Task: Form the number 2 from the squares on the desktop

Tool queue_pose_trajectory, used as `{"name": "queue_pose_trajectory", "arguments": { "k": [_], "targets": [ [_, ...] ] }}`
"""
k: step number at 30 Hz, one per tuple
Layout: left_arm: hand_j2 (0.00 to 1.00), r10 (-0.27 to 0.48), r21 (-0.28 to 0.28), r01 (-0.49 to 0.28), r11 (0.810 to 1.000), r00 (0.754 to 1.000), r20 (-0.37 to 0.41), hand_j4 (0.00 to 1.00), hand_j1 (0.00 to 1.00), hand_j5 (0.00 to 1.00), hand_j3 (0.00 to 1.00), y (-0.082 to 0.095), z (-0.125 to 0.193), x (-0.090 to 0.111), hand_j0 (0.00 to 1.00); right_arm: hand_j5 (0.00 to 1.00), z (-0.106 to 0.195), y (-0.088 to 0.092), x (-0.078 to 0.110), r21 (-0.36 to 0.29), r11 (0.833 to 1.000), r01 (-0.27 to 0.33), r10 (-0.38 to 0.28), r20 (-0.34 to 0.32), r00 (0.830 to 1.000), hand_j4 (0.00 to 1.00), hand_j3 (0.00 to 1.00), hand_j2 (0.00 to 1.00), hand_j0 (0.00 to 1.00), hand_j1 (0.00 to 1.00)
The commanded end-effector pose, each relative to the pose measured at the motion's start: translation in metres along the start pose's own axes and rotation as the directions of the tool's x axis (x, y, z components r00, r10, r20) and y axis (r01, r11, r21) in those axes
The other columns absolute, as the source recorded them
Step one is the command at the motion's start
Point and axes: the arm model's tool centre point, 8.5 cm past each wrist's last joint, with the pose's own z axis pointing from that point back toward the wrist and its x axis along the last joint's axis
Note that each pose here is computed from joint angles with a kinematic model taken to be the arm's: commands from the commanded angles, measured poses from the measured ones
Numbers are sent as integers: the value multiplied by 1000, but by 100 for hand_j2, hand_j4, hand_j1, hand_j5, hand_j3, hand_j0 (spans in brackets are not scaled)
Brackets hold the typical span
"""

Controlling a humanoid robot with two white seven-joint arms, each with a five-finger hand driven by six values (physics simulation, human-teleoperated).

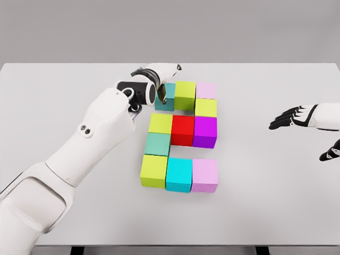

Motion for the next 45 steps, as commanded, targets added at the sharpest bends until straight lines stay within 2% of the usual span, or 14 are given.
{"name": "queue_pose_trajectory", "arguments": {
  "k": [1, 31, 34, 37, 45],
  "targets": [
    [99, -7, -1, 7, 1000, 1000, -11, 99, 99, 99, 99, -1, -2, -2, 99, 100, 1, -1, 0, -5, 1000, 5, -5, -1, 1000, 100, 100, 100, 100, 100],
    [99, -6, -3, 6, 1000, 1000, 5, 99, 99, 99, 99, 0, -2, 0, 99, 100, 2, 2, 0, 2, 1000, 11, -11, -6, 1000, 100, 100, 100, 100, 100],
    [99, -4, 5, 4, 1000, 1000, 18, 99, 99, 99, 99, 1, 2, 1, 99, 100, 22, 1, -2, 16, 1000, 10, -9, -62, 998, 100, 100, 100, 100, 100],
    [99, -3, 20, 2, 1000, 999, 37, 99, 99, 99, 99, 5, 7, 6, 99, 100, 17, 4, -2, 18, 1000, 15, -14, -49, 999, 100, 100, 100, 100, 100],
    [99, 2, 36, -4, 999, 999, 51, 99, 99, 99, 99, 7, 15, -2, 99, 100, 10, 5, -2, 16, 1000, 20, -19, -30, 999, 100, 100, 100, 100, 100]
  ]
}}
